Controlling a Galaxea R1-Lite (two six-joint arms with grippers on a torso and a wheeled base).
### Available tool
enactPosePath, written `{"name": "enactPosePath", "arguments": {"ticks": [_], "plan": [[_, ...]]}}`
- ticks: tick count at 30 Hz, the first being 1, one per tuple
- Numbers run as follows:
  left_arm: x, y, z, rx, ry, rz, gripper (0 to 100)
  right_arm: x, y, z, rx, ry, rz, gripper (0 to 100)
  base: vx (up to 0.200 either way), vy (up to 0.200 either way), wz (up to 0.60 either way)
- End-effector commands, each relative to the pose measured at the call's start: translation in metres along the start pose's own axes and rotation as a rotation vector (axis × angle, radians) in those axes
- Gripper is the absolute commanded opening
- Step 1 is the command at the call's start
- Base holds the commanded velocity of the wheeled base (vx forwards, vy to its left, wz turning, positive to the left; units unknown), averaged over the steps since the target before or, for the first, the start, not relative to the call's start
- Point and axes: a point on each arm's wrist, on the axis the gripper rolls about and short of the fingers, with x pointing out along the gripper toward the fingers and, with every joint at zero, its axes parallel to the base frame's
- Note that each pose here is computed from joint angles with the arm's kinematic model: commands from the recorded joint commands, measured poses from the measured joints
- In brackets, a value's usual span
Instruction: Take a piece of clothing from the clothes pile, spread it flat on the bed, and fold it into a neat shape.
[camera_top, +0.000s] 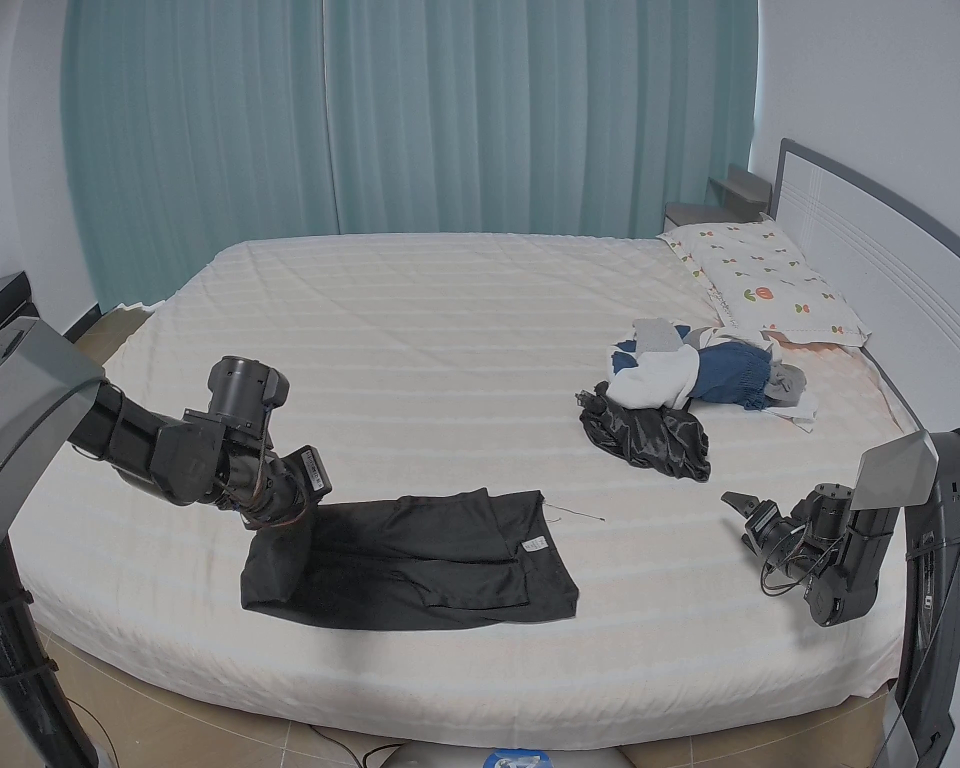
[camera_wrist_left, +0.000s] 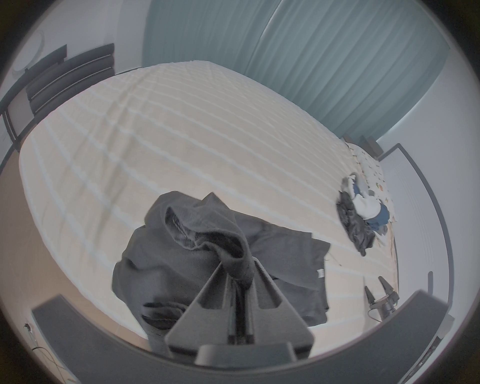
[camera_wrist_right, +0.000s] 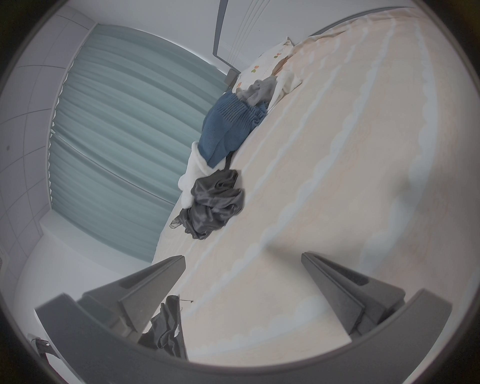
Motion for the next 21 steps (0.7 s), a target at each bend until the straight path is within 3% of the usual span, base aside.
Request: {"name": "enactPosePath", "arguments": {"ticks": [1,6,21], "plan": [[0.007,-0.035,-0.007,0.032,0.035,-0.038,0,0.0,0.0,0.0,-0.003,-0.006,0.008,100,0.0,-0.2,0.0],[0.032,-0.055,-0.012,0.021,0.06,-0.049,0,0.001,-0.001,-0.001,-0.003,-0.004,0.004,100,0.0,-0.2,0.0],[0.076,-0.1,-0.036,-0.005,0.131,-0.061,0,0.001,-0.001,-0.001,-0.017,-0.003,0.003,100,0.0,0.0,0.0]]}}
